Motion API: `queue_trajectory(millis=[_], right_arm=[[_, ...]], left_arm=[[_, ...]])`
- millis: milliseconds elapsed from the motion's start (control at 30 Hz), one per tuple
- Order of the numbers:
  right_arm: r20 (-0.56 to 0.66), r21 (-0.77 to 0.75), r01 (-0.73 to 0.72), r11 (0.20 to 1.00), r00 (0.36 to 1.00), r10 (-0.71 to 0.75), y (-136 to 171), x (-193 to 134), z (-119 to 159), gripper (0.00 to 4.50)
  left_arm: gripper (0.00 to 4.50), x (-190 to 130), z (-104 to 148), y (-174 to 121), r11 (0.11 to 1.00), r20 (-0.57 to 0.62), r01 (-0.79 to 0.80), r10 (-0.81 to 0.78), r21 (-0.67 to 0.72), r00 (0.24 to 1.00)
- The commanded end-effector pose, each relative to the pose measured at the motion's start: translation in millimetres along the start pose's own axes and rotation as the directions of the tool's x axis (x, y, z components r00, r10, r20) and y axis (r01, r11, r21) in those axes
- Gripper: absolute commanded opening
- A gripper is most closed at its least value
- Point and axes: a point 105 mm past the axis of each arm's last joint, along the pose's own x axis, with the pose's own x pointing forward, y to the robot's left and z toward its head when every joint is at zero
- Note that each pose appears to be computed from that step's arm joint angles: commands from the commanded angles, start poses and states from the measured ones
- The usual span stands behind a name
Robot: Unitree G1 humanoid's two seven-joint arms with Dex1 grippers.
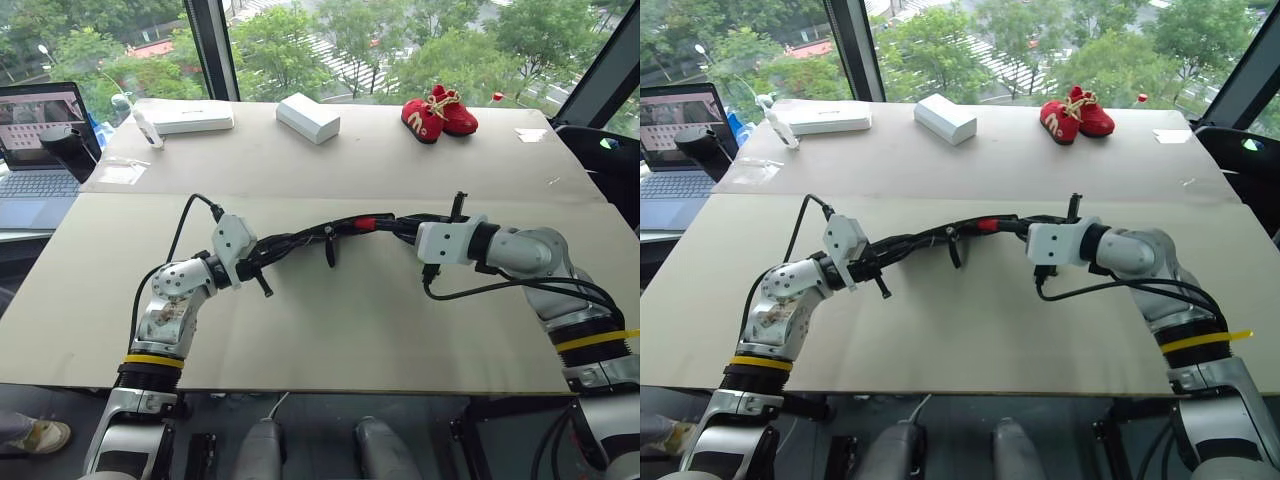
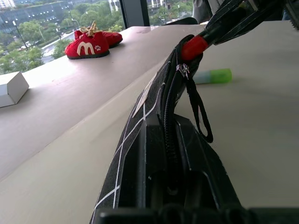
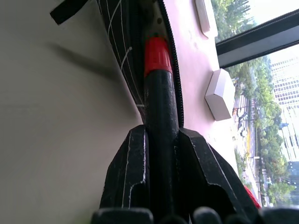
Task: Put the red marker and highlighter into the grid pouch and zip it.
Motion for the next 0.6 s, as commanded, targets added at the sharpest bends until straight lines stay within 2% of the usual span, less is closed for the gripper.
queue_trajectory(millis=[33,167,267,567,600], right_arm=[[0.032,-0.079,0.018,0.997,0.999,-0.016,-11.2,4.0,8.4,0.56],[0.07,-0.147,-0.033,0.989,0.997,0.044,-2.1,16.9,18.2,0.56],[0.135,-0.167,-0.061,0.984,0.987,0.085,6.8,33.1,35.7,0.56],[0.252,-0.104,-0.057,0.993,0.964,0.082,10.0,73.0,69.5,0.56],[0.251,-0.066,-0.075,0.995,0.964,0.089,10.9,72.9,68.0,1.05]], left_arm=[[0.0,2.5,15.1,0.1,0.999,0.032,0.006,-0.007,0.045,0.999],[0.0,4.3,14.5,-2.5,0.999,0.032,0.015,-0.017,0.044,0.999],[0.0,5.9,13.5,-3.4,0.999,0.032,0.02,-0.022,0.042,0.999],[0.0,6.2,11.2,-4.3,0.999,0.035,0.024,-0.025,0.041,0.999],[0.0,5.1,10.7,-4.4,0.999,0.035,0.021,-0.023,0.042,0.999]])
